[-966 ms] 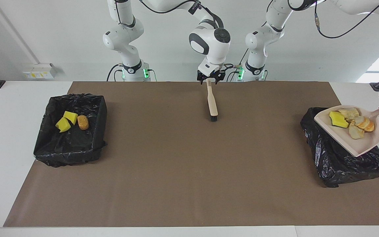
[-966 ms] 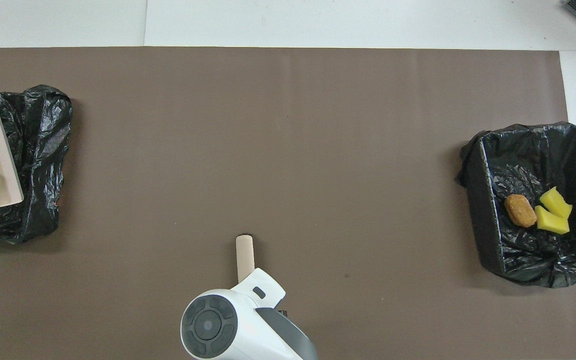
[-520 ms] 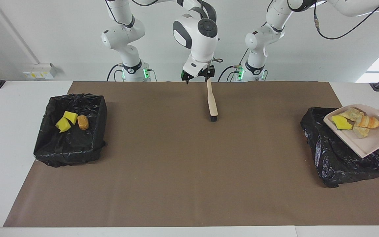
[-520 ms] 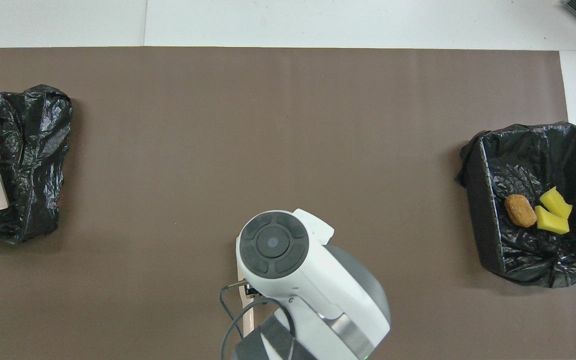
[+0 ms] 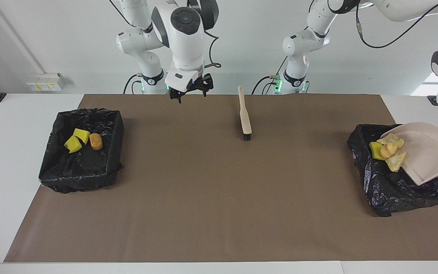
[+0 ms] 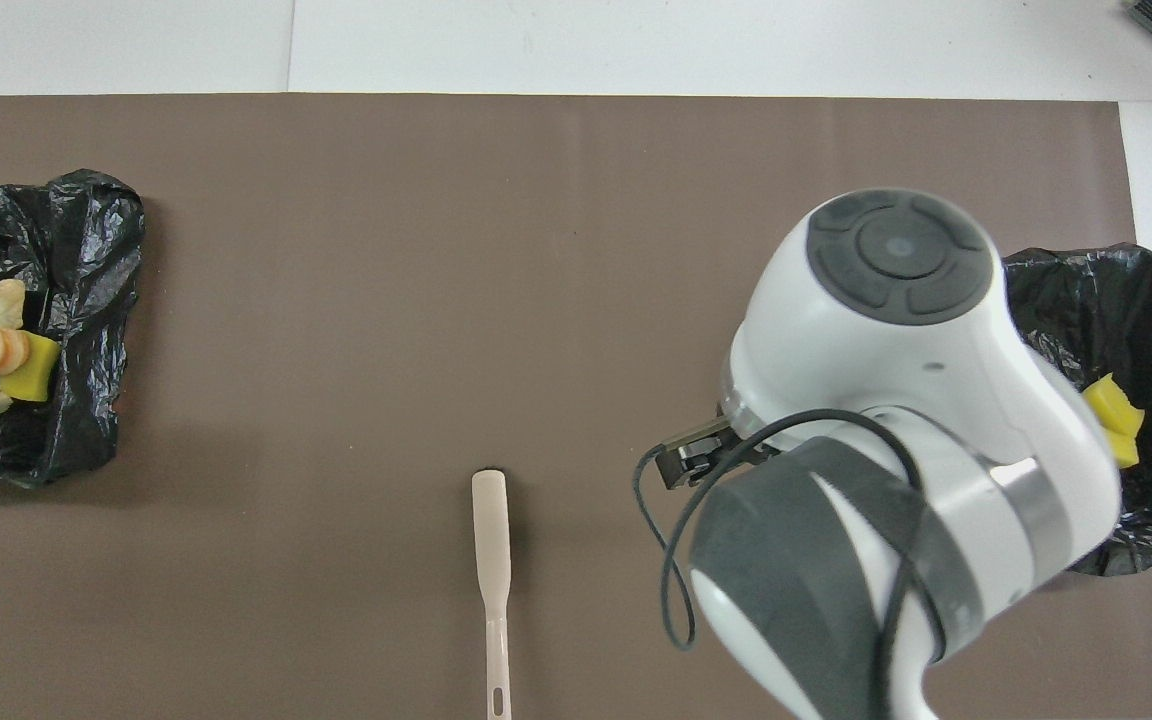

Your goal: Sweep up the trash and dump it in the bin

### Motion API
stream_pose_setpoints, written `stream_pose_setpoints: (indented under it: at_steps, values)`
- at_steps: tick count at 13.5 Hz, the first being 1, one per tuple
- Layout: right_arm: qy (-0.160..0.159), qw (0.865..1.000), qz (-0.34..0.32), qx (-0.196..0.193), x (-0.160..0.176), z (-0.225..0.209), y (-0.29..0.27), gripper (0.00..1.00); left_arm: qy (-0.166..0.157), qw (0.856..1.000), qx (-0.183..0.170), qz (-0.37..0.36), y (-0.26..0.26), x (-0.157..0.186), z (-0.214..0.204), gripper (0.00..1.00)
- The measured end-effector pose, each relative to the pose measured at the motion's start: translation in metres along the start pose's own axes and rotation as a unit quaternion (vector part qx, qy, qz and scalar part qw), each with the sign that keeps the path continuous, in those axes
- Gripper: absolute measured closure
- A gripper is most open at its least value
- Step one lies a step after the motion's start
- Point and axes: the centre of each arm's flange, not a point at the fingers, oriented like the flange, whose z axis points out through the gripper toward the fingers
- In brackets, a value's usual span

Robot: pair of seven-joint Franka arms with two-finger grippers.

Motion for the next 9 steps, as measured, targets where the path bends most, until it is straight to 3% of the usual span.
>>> stream_pose_setpoints:
  at_steps: [4, 9]
  values:
    - [0.010, 1.000, 0.012, -0.018, 0.000, -0.011, 0.085, 0.00, -0.037, 0.999, 0.008, 0.008, -0.002, -0.011, -0.008, 0.69]
    - [0.047, 0.995, 0.076, -0.032, -0.005, -0.027, 0.169, 0.00, -0.035, 0.999, 0.033, -0.014, -0.007, -0.030, -0.038, 0.69]
